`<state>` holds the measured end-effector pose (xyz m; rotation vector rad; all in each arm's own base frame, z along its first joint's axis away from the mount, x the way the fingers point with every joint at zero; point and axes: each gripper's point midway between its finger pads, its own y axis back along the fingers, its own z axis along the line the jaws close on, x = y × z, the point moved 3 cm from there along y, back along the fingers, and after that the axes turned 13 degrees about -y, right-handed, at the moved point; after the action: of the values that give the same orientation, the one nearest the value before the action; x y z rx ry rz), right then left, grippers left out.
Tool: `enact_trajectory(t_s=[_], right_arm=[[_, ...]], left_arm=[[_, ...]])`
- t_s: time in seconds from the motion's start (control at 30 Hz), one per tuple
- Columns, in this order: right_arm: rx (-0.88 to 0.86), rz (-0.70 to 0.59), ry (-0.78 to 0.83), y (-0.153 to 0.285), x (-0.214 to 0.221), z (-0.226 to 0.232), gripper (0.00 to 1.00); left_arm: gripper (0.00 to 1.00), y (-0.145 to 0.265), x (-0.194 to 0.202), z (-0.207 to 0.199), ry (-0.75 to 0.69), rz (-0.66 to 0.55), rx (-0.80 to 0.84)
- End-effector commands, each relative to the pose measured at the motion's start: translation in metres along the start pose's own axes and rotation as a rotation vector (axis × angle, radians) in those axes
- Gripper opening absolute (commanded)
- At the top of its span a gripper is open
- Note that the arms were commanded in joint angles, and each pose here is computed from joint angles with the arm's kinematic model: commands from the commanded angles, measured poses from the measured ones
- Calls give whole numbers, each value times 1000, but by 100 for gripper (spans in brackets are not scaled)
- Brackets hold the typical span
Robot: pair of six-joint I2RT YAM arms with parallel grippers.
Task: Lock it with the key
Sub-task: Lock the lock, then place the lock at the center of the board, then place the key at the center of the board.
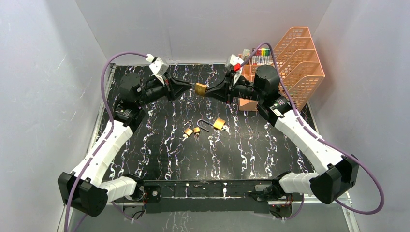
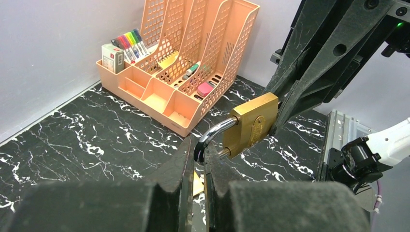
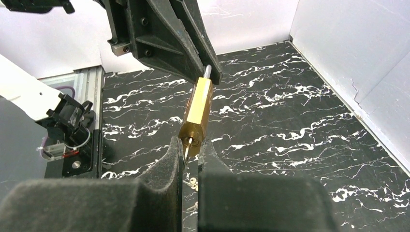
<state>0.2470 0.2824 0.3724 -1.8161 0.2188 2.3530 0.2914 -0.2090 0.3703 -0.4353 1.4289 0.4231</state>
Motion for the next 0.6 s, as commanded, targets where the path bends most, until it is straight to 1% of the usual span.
enact_trajectory(t_s=[0.0, 0.27, 0.43, 0.5, 0.57], right_arm=[[-44, 23, 64, 28, -11, 27, 0], [-57, 111, 62, 38, 4, 33, 0], [-56, 114, 60, 38, 7, 32, 0], [-33, 106, 50, 34, 7, 25, 0], [13, 95, 34, 27, 5, 12, 0]], left_arm=[[0, 48, -40, 89, -150, -32, -472], [0, 59, -48, 105, -191, 5, -517], [0, 61, -55, 110, -206, 12, -513], [0, 61, -49, 111, -216, 44, -508], [0, 62, -38, 115, -230, 102, -509]])
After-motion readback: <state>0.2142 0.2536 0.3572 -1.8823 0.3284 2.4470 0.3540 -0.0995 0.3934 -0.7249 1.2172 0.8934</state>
